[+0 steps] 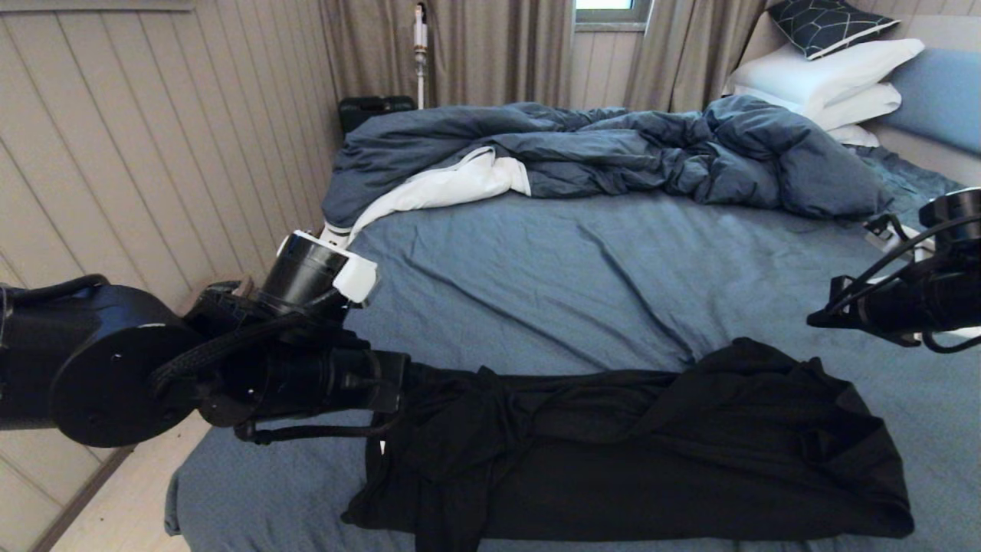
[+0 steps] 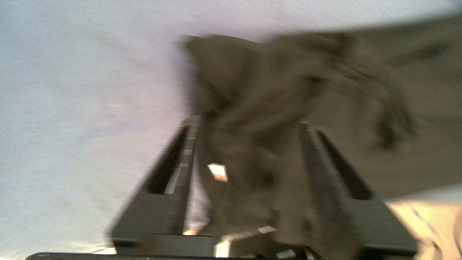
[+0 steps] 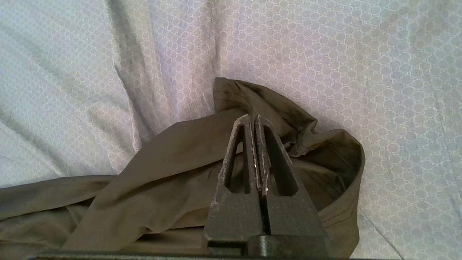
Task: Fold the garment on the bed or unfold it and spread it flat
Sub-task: Unford the black T-shirt
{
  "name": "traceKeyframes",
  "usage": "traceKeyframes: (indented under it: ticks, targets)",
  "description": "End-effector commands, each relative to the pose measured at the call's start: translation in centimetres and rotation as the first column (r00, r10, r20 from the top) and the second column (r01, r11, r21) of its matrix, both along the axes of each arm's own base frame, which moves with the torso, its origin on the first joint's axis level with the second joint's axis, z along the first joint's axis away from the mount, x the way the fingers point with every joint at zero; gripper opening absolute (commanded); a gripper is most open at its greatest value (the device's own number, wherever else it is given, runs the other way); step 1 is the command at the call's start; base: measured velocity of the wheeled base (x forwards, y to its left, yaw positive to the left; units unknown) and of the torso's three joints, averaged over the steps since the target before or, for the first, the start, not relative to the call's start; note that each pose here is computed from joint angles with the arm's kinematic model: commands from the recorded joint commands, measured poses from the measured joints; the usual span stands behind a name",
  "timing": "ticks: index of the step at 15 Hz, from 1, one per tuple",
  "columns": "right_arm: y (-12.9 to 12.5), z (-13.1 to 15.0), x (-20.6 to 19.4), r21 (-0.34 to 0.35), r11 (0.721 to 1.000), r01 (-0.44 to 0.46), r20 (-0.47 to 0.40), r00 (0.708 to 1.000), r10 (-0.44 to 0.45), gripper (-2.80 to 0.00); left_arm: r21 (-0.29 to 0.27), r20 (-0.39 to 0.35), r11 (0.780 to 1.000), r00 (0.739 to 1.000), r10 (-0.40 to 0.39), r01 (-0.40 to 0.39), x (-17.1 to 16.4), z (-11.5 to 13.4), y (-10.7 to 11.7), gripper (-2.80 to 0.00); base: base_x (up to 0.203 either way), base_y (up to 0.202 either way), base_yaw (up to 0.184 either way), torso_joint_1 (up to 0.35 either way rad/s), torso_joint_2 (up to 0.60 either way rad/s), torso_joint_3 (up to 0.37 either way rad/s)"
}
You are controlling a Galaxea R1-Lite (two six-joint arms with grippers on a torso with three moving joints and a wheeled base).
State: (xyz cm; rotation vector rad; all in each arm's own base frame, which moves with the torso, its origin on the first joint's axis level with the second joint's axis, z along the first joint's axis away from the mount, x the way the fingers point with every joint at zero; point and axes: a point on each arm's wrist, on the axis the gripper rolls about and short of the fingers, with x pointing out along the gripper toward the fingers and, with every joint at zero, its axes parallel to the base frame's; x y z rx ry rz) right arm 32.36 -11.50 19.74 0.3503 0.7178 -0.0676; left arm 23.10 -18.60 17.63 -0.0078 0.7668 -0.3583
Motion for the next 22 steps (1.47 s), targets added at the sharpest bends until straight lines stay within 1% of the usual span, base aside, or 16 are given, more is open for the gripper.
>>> traceKeyframes:
  ticks: [1,3,5,6,9,12,14,16,18,20,22]
  targets:
    - [0.0,0.1,0.0,0.001,1.0,-0.002,0.001,1.0,0.002,-2.8,0.004,-0.009,0.999,0.999,-0.045,0.045,-0.3,-0.4,-1.5,-2.8,0.0,0.0,0.0,0.0,0.0,0.0]
    - [0.0,0.1,0.0,0.001,1.0,0.0,0.003,1.0,0.0,-2.8,0.006,-0.009,0.996,0.996,-0.093,0.093,-0.9,-0.4,-2.8,-2.8,0.0,0.0,0.0,0.0,0.0,0.0]
    - [0.0,0.2,0.0,-0.001,1.0,0.0,0.007,1.0,0.0,-2.8,0.008,-0.023,0.989,0.989,-0.148,0.148,-2.1,-0.7,-3.8,-2.8,0.0,0.0,0.0,0.0,0.0,0.0]
    - [0.0,0.2,0.0,0.0,1.0,0.0,0.006,1.0,0.0,-2.8,0.013,-0.046,0.985,0.984,-0.171,0.172,-2.7,-0.9,-4.0,0.0,0.0,0.0,0.0,0.0,0.0,0.0]
    - [-0.1,0.2,0.1,-0.001,1.0,0.001,0.007,1.0,-0.001,-2.8,0.002,-0.082,0.974,0.97,-0.227,0.228,-3.8,-1.2,-4.3,0.0,0.0,0.0,0.0,0.0,0.0,0.0]
    - [-0.1,0.2,0.1,-0.002,1.0,0.0,0.007,1.0,0.0,-2.8,0.003,-0.086,0.965,0.961,-0.261,0.262,-4.4,-1.5,-5.2,0.0,0.0,0.0,0.0,0.0,0.0,0.0]
    - [-0.2,0.0,0.2,0.0,1.0,0.0,0.003,1.0,0.0,-2.8,0.018,-0.101,0.965,0.961,-0.258,0.261,-3.8,-2.5,-6.0,0.0,0.0,0.0,0.0,0.0,0.0,0.0]
    - [-0.2,0.2,0.2,-0.004,1.0,0.001,0.009,1.0,-0.001,-2.8,0.014,-0.095,0.966,0.962,-0.255,0.257,-2.9,-3.5,-6.8,0.0,0.0,0.0,0.0,0.0,0.0,0.0]
    - [-0.4,0.2,0.3,-0.004,1.0,0.004,0.009,1.0,-0.004,-2.8,0.027,-0.085,0.965,0.963,-0.256,0.259,-1.9,-4.7,-7.3,0.0,0.0,0.0,0.0,0.0,0.0,0.0]
    - [-0.4,0.2,0.3,-0.006,1.0,0.003,0.01,1.0,-0.003,-2.8,0.032,-0.07,0.97,0.968,-0.24,0.243,-0.7,-5.3,-7.1,0.0,0.0,0.0,0.0,0.0,0.0,0.0]
    - [-0.4,0.1,0.3,-0.006,1.0,0.002,0.009,1.0,-0.002,-2.8,0.037,-0.074,0.975,0.973,-0.217,0.22,0.0,-5.6,-6.5,0.0,0.0,0.0,0.0,0.0,0.0,0.0]
